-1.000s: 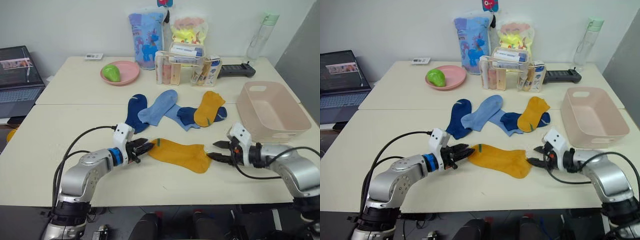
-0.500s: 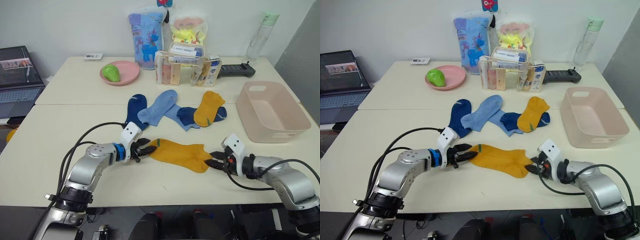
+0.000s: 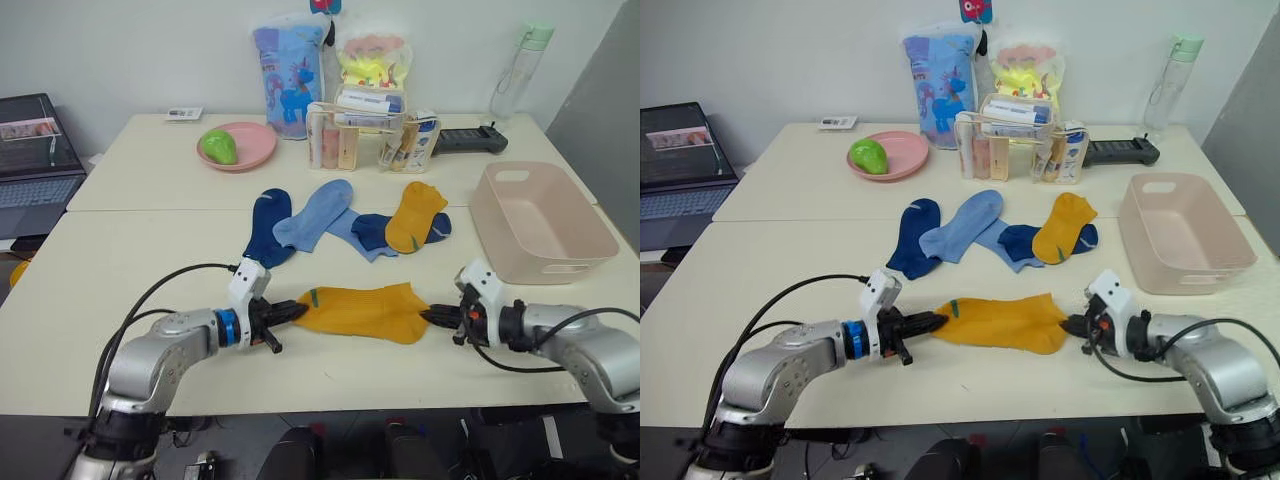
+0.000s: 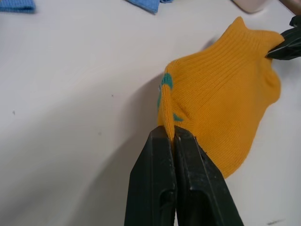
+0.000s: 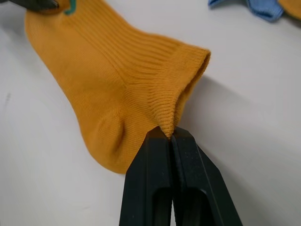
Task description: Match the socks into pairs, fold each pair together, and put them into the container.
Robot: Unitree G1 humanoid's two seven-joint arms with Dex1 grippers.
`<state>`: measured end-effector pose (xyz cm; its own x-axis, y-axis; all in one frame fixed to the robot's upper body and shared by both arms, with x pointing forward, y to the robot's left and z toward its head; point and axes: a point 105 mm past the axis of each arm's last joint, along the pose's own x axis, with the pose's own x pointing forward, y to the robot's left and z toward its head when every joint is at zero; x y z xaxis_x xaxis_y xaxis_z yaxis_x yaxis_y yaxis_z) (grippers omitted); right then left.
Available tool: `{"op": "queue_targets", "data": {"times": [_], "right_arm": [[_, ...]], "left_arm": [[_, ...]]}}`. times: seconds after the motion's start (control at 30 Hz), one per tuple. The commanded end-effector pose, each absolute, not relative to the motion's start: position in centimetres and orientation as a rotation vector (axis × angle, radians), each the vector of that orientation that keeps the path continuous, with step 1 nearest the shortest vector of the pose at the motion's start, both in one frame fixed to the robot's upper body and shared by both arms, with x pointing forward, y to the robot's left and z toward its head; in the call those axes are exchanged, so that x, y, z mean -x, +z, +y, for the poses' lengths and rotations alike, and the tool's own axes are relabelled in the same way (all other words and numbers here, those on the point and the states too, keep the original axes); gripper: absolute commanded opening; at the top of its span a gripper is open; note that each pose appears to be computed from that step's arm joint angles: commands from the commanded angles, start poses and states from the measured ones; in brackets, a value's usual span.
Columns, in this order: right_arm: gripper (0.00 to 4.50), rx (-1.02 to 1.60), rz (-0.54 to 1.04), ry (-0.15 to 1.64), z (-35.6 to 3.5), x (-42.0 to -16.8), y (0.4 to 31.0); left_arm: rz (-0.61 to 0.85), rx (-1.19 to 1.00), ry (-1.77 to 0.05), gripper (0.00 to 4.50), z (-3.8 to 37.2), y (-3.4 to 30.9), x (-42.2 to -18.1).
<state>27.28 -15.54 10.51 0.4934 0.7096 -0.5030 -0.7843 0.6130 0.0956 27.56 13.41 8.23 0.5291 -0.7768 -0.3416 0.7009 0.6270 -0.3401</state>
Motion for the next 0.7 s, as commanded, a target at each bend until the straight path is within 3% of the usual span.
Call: {"op": "queue_targets", "data": {"times": [0.03, 0.37, 0.47, 0.63, 0.7], "right_arm": [[0.00, 0.125, 0.531, 0.942, -15.4, -27.0, 11.7], [0.00, 0.182, 0.588, 0.912, -15.9, -27.2, 9.7], [0.74, 0.186, 0.577, 0.909, -16.1, -27.2, 10.0], [2.46, 0.254, 0.486, 0.909, -17.1, -27.2, 11.8], [2.51, 0.240, 0.417, 0.956, -16.4, -27.0, 13.2]], "left_arm": [[0.451, 0.171, -0.882, 0.01, 12.5, 9.2, -27.1], [0.445, 0.136, -0.832, 0.01, 11.3, 8.0, -27.2], [0.435, 0.125, -0.820, 0.65, 11.9, 8.2, -27.3], [0.370, 0.076, -0.791, 2.18, 13.9, 9.9, -28.3], [0.333, 0.021, -0.804, 2.86, 14.5, 10.7, -28.7]]}}
